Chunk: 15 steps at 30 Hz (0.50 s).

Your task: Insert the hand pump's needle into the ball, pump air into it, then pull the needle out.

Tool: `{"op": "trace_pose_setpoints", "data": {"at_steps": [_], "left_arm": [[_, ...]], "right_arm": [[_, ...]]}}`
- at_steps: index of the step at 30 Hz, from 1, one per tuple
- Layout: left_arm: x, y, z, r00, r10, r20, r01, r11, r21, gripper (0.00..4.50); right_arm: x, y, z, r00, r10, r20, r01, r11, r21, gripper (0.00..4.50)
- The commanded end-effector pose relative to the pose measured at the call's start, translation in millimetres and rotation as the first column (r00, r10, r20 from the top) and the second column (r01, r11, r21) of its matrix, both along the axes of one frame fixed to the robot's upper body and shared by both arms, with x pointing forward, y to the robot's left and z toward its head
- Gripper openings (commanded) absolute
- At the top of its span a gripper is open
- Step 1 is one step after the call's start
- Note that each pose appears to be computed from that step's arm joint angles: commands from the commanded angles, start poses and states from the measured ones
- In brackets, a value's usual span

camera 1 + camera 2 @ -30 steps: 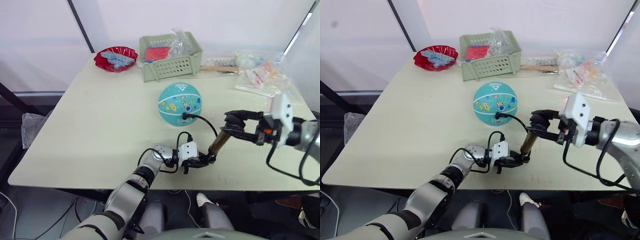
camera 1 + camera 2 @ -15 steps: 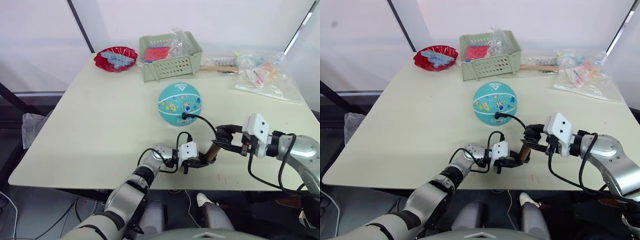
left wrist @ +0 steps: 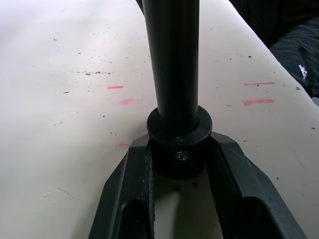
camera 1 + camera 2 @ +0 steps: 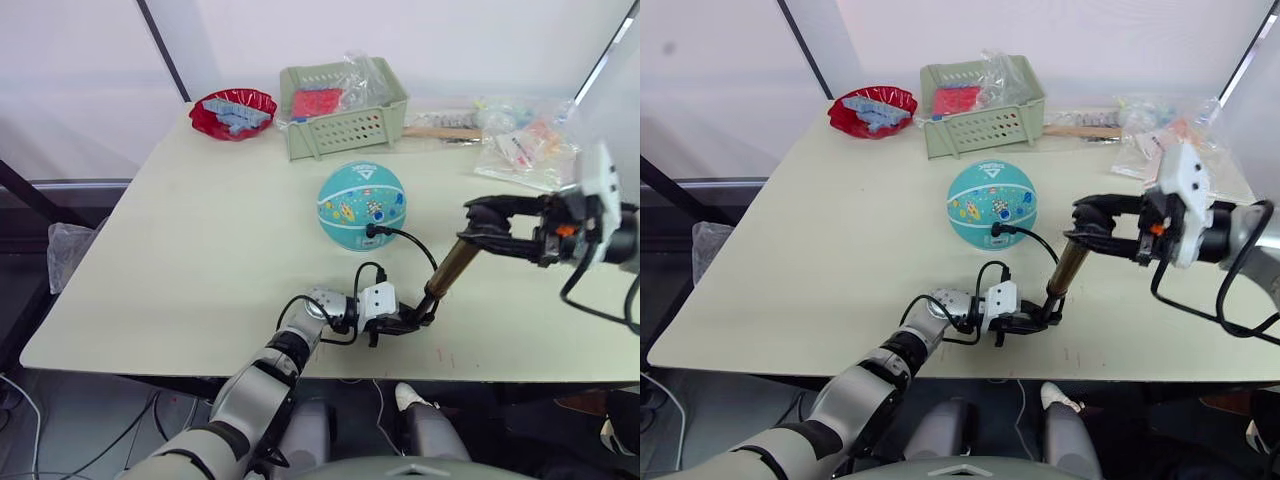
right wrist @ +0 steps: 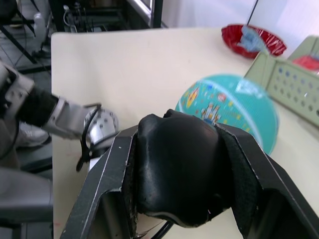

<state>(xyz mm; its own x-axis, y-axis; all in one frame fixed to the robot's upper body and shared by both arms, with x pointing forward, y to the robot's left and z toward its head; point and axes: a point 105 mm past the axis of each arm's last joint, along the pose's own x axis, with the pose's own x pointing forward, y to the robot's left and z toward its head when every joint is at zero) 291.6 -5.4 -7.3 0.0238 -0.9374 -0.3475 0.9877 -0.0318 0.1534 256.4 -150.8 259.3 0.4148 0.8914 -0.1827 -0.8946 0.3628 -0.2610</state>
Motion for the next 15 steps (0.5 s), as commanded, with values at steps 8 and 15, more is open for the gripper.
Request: {"op": "trace_pose_setpoints", "data": {"at_steps": [8,15], "left_arm": [[-23.2,22.5,-43.1,0.991,0.004,-0.131,0.016,0.989,0.15,1.03],[-22.7,22.4,-42.6,0.992,0.004,-0.128,0.016,0.989,0.15,1.03]], "right_arm": [[-11.5,-8.5,50.7,0.991,-0.016,0.132,0.013,1.0,0.022,1.94],[-2.2,-3.0,-18.4,0.998,-0.026,0.049,0.032,0.991,-0.133,1.94]]}}
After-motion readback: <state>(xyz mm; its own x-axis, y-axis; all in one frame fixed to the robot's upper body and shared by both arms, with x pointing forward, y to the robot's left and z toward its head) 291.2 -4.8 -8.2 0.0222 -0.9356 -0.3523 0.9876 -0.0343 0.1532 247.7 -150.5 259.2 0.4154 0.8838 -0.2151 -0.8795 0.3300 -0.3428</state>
